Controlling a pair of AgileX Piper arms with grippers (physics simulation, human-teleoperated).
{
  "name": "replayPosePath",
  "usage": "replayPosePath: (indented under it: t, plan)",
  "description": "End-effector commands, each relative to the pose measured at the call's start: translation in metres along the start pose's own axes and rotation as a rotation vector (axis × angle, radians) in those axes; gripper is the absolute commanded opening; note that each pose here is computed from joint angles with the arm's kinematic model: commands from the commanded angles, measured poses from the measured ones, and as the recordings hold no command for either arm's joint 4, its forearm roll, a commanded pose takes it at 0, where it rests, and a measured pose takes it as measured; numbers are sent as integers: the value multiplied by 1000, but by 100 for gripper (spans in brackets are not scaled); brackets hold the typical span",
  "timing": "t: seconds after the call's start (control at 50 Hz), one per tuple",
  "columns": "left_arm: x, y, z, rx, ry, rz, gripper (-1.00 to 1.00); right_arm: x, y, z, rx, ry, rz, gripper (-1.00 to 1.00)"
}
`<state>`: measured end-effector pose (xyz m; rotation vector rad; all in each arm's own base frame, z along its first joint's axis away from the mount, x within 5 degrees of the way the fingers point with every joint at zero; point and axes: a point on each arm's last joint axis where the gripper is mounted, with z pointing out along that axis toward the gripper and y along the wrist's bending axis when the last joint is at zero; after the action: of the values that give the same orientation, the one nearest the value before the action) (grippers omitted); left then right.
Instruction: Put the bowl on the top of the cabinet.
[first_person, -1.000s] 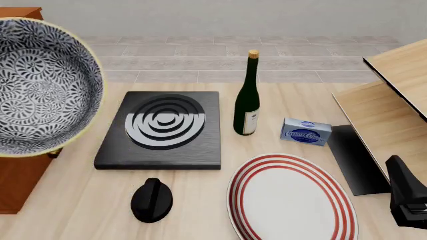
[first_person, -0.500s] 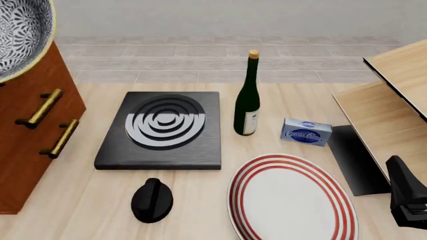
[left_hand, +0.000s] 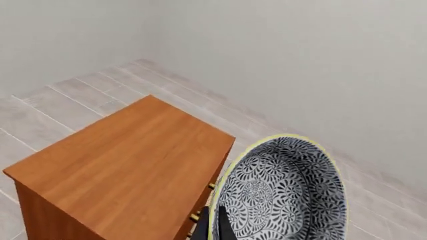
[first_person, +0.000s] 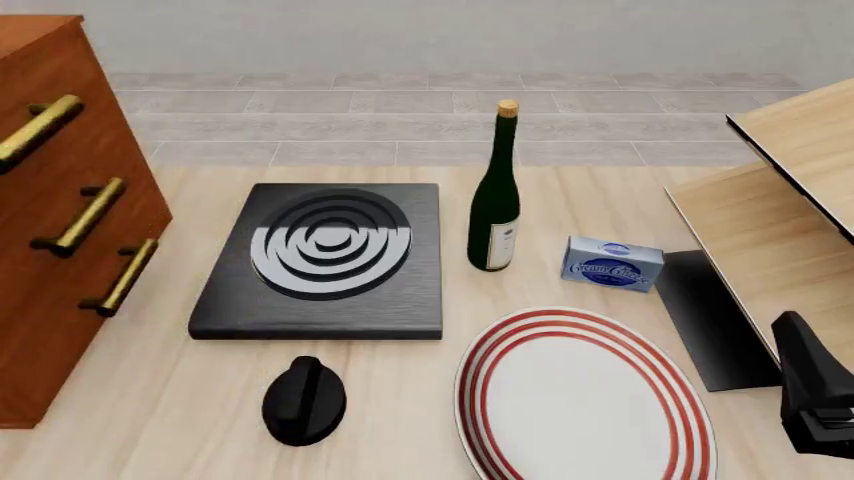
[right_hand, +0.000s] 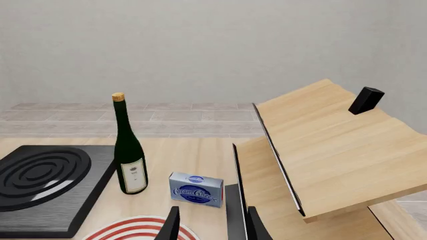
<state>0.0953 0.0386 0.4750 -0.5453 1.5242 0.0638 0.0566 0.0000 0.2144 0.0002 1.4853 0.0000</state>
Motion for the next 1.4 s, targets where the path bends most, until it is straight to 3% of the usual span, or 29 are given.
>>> replayPosePath:
  t: [0.02, 0.22, 0.38, 0.58, 0.78, 1.12, 1.4]
  plan:
    - [-10, 8, 15, -80, -48, -101, -100, 0, 0, 0, 0, 0, 0, 100]
    - [-9, 26, 39, -183, -60, -208, -100, 0, 0, 0, 0, 0, 0, 100]
    - [-13, 33, 44, -219, -90, -220, -100, 0, 0, 0, 0, 0, 0, 100]
    - [-8, 55, 66, -312, -80, -283, -100, 0, 0, 0, 0, 0, 0, 100]
    - [-13, 57, 68, -316, -98, -276, -100, 0, 0, 0, 0, 0, 0, 100]
    - [-8, 63, 83, -336, -51, -263, -100, 0, 0, 0, 0, 0, 0, 100]
    - [-5, 81, 99, -389, -38, -270, -100, 0, 0, 0, 0, 0, 0, 100]
